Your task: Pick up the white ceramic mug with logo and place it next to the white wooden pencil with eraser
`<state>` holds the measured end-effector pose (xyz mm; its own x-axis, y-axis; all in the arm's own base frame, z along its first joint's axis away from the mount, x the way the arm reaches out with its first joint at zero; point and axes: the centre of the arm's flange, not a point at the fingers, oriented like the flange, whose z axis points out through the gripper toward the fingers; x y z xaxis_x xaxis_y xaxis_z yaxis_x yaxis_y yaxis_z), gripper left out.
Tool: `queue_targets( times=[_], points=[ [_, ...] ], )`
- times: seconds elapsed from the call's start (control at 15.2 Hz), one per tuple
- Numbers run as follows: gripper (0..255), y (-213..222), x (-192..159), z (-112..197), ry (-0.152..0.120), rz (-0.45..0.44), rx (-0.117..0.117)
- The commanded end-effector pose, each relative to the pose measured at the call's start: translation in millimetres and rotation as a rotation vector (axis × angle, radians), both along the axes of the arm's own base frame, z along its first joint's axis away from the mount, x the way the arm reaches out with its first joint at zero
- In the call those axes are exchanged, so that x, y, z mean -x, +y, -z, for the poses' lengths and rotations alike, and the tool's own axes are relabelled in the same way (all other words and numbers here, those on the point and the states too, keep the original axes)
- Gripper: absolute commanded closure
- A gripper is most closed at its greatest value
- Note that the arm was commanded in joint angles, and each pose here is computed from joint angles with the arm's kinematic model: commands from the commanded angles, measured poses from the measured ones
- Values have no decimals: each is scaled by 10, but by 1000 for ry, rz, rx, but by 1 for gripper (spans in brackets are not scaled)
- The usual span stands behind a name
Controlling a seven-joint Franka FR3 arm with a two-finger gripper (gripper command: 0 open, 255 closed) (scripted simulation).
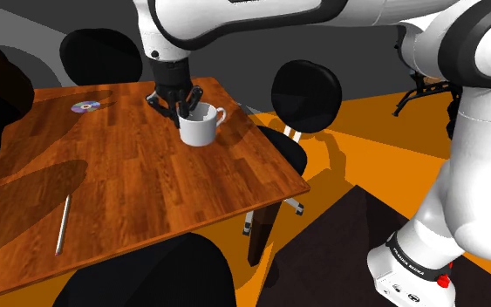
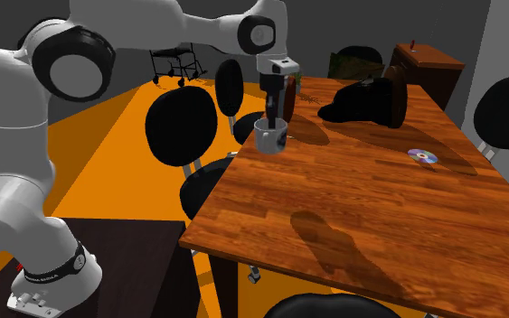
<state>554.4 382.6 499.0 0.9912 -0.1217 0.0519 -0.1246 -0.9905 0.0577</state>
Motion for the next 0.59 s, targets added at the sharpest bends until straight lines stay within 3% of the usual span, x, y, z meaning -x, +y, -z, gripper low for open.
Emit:
queue_targets(
  times=[0.0, 0.53],
  points=[
    [255, 246, 69, -13, 0, 2, 0],
    [255, 1262, 356, -20, 0, 2, 0]
  ],
)
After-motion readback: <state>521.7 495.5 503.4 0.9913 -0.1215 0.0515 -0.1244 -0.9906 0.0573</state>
